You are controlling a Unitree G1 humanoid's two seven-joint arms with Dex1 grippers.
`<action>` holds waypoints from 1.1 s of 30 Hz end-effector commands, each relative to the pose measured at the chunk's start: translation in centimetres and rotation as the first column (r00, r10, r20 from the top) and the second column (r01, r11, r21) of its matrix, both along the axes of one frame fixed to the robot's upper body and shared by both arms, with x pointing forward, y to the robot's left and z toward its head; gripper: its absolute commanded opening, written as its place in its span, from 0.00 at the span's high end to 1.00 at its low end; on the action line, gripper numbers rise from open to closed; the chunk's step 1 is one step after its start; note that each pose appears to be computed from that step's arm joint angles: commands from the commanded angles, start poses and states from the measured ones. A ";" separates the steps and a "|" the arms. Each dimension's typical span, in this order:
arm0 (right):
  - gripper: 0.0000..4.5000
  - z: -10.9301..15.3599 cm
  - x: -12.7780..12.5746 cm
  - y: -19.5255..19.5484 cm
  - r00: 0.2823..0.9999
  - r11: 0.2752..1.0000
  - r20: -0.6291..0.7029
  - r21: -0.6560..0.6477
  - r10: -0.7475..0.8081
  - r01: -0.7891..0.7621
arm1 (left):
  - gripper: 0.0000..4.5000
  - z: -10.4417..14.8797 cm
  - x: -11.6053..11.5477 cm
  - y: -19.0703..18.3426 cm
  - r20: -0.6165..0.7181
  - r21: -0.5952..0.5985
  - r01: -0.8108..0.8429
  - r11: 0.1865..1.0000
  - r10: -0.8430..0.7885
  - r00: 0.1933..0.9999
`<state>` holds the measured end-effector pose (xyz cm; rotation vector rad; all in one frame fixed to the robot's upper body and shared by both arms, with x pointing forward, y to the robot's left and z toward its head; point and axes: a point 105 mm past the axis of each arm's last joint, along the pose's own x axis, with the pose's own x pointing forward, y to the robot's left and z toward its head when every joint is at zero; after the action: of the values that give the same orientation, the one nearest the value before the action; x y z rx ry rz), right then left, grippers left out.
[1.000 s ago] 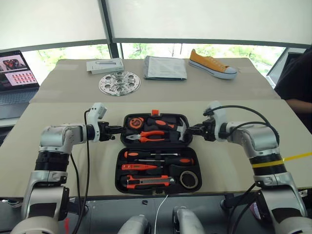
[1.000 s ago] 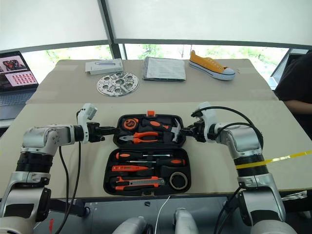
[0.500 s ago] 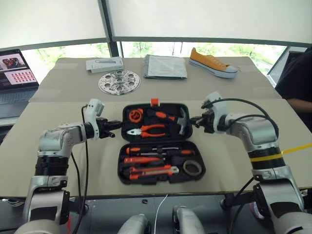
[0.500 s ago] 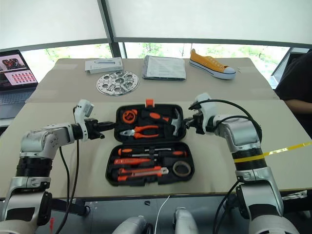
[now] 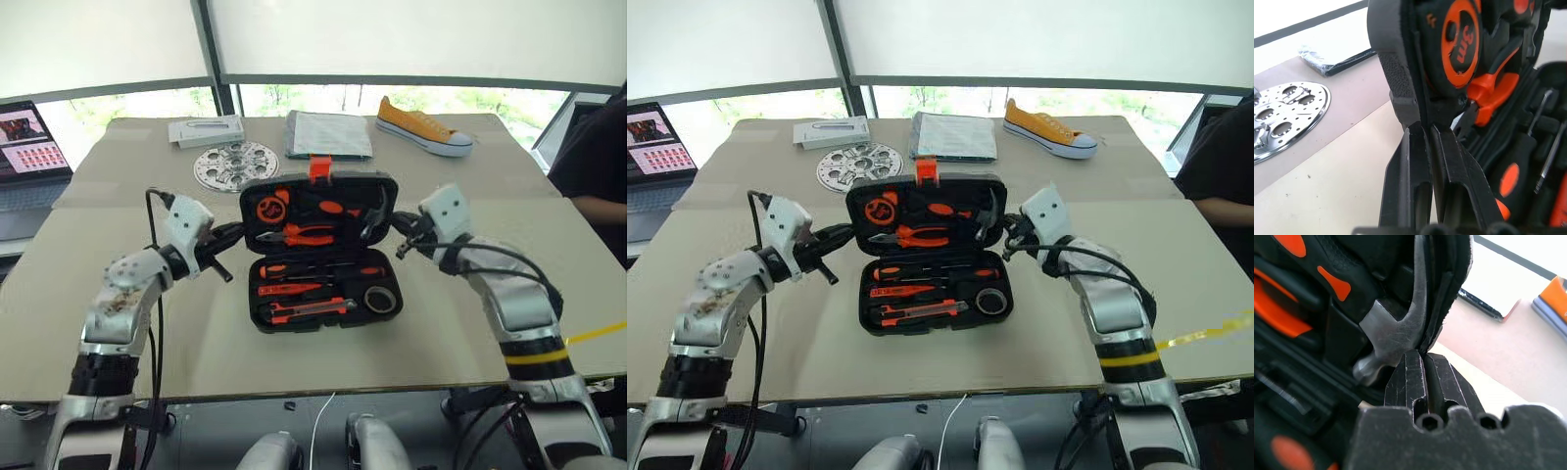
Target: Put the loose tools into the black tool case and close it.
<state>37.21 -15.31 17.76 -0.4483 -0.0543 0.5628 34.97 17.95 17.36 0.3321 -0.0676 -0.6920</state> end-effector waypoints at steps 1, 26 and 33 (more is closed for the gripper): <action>0.99 -0.9 -1.4 -0.7 1.000 0.999 0.005 -0.036 0.007 -0.007 | 1.00 0.3 -0.7 0.3 0.027 0.010 -0.020 1.000 0.020 0.999; 0.25 -3.5 -16.8 -2.4 0.795 0.873 -0.445 -0.054 0.413 -0.484 | 0.06 -1.6 -4.2 8.2 -0.266 0.125 -0.016 0.992 0.049 0.963; 0.79 -5.6 -16.0 0.2 0.759 0.801 -0.439 -0.134 0.480 -0.584 | 0.60 -2.2 1.9 2.7 -0.202 0.231 0.167 0.959 -0.120 0.972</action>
<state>20.93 -16.06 12.17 -0.5293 0.3290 1.2052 35.85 22.31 15.44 0.4307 0.1919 -0.8161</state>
